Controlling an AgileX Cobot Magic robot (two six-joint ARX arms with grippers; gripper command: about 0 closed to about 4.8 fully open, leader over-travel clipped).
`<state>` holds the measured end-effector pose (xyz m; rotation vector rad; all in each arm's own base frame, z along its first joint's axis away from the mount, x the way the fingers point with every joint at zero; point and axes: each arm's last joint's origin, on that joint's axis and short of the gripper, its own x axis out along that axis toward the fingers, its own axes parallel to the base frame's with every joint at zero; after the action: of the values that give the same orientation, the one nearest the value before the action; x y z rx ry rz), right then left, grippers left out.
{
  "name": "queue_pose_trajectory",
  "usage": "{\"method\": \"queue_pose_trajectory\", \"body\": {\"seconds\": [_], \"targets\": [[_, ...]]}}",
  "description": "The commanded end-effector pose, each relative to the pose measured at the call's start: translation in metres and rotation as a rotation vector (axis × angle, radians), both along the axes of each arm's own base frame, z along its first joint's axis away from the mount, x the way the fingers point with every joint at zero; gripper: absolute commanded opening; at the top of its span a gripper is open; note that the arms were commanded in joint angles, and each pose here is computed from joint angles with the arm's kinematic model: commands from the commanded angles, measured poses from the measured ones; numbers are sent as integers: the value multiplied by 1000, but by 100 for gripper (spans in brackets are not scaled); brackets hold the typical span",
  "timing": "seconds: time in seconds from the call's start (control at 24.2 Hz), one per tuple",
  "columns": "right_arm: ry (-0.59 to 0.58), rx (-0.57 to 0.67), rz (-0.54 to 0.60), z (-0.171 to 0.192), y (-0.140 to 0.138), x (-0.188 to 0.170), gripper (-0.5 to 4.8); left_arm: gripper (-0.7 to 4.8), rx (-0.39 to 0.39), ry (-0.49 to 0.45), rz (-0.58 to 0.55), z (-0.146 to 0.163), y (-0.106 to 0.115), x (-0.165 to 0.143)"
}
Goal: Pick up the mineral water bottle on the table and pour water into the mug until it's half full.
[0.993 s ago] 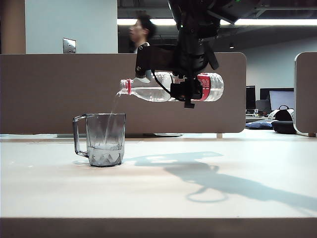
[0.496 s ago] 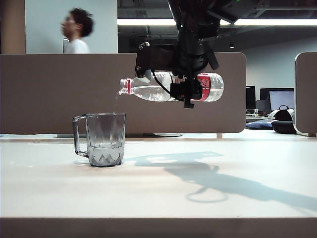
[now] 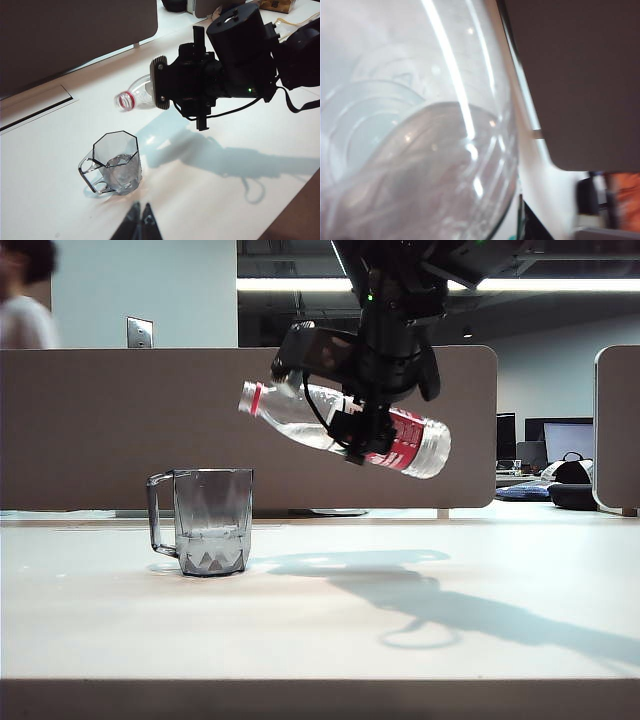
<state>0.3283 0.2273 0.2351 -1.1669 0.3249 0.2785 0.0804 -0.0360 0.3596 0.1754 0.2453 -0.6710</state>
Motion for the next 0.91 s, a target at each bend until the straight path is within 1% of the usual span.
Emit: {"method": "queue_pose_trajectory", "body": {"seconds": [0.04,0.17,0.21,0.25,0.37,0.41,0.45,0.54,0.79,0.91], "targets": [[-23,261,-61,12,1,0,282,-4,-4,-12,-1,2,0,0],[7,443,-140,10,1,-1,282,-4,-3,-13,3,2,0,0],[45,571,-182,9,0,-1,282,-4,-3,-13,3,2,0,0],[72,652,-203,8,-1,0,282,-4,-3,-12,3,2,0,0],[139,845,-232,7,-3,2,282,-4,-3,-12,3,2,0,0],[162,941,-247,8,-6,4,282,-4,-3,-12,3,2,0,0],[159,985,-262,8,-8,6,282,-4,-2,-10,3,1,0,0],[152,1032,-282,10,-12,9,282,-4,-1,-6,3,1,0,0],[155,1098,-316,10,-22,16,282,-4,6,16,3,-1,0,-1],[176,1177,-362,6,-30,17,282,-4,9,26,3,-2,1,-1]]}}
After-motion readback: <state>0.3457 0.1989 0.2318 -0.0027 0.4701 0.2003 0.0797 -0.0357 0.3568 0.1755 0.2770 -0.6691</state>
